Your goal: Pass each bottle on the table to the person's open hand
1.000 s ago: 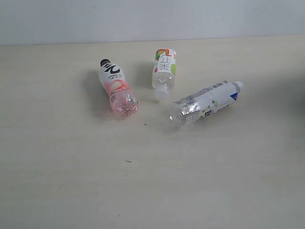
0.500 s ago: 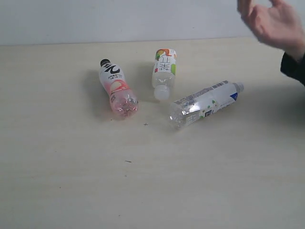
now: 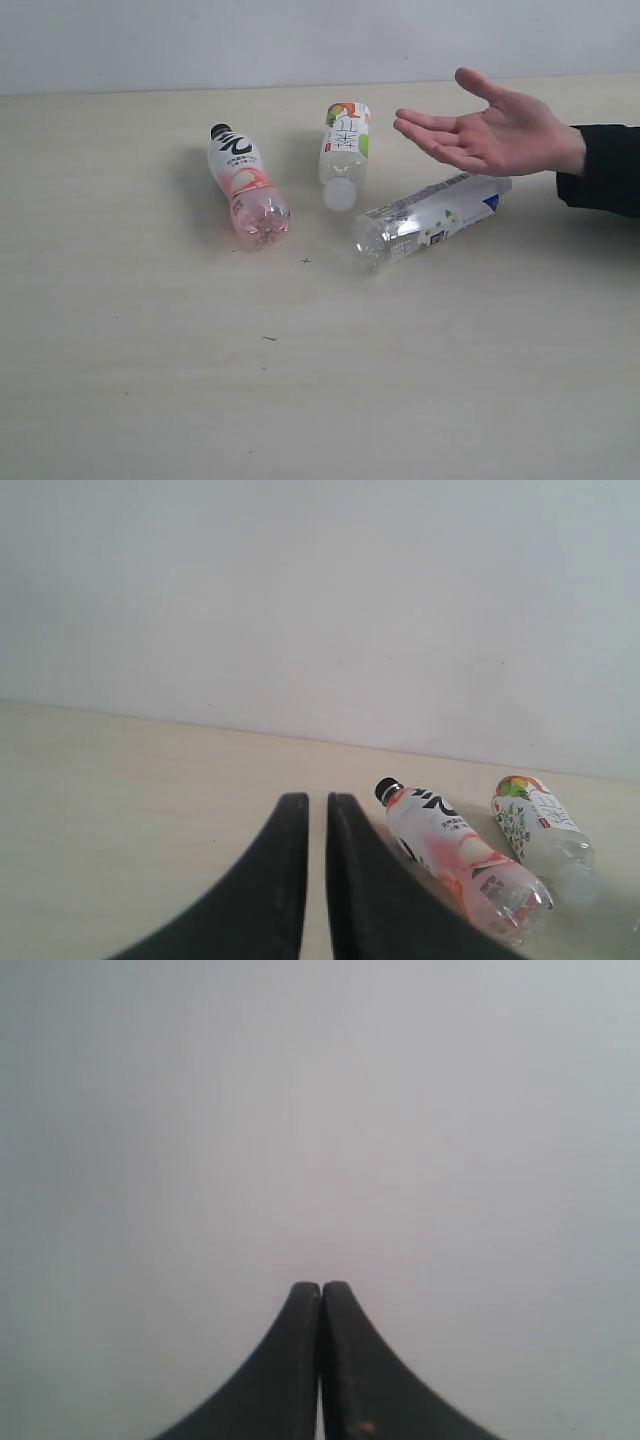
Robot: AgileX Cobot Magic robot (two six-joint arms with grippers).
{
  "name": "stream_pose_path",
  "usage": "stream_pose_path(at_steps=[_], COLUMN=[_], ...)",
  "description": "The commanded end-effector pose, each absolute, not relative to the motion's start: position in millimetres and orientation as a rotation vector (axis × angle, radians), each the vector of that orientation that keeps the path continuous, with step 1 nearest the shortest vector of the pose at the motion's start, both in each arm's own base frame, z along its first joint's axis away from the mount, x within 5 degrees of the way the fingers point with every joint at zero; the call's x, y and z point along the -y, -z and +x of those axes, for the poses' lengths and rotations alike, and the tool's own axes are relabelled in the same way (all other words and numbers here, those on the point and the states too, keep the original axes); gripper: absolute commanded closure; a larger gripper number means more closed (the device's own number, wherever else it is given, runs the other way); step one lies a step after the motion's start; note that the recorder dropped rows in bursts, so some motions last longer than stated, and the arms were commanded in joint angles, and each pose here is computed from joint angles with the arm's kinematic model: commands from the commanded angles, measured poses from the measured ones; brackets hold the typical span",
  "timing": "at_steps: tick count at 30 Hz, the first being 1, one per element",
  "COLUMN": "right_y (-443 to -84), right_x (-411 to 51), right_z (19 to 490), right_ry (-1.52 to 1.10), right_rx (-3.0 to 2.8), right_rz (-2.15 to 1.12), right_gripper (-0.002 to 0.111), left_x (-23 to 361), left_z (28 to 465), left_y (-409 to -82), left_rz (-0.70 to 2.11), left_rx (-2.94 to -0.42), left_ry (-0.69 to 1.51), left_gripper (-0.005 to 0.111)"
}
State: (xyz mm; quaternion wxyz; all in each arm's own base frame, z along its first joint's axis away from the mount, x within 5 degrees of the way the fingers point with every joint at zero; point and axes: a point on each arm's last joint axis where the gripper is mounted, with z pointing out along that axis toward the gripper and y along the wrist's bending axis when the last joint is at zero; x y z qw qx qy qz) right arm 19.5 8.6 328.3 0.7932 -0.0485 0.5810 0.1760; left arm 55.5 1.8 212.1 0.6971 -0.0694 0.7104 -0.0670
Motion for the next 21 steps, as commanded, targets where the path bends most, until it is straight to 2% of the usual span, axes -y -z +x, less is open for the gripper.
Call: stream_pose_path(at_steps=[1, 7, 9, 12, 14, 17, 21], right_y=[-331, -341, -360, -369, -364, -336, -290], right_x=[-9, -23, -54, -104, -144, -197, -223], right_z=[24, 64, 118, 185, 228, 283, 329], right_ry=[-0.376, -0.388, -0.403, -0.454, -0.492, -0.5, -0.439], right_rx=[-1.226, -1.431, -1.767, -2.089, -2.225, -2.395, -2.609], right_rz=[-0.091, -0.131, -0.326, -0.545, -0.674, -0.83, -0.868], right_gripper=[0.108, 0.108, 0.108, 0.108, 0.107, 0.099, 0.092], left_x=[-1, -1, -1, -1, -1, -1, -1], left_z=[55, 55, 55, 55, 55, 55, 55], left_y=[-213, -213, -213, -213, -213, -213, -213], left_rz=[-0.148, -0.148, -0.148, -0.148, -0.148, -0.148, -0.148], left_rx=[-1.576, -1.576, -1.576, -1.576, -1.576, -1.576, -1.576], left_ry=[0.156, 0.156, 0.156, 0.156, 0.156, 0.156, 0.156], left_gripper=[0.097, 0.097, 0.097, 0.097, 0.097, 0.097, 0.097])
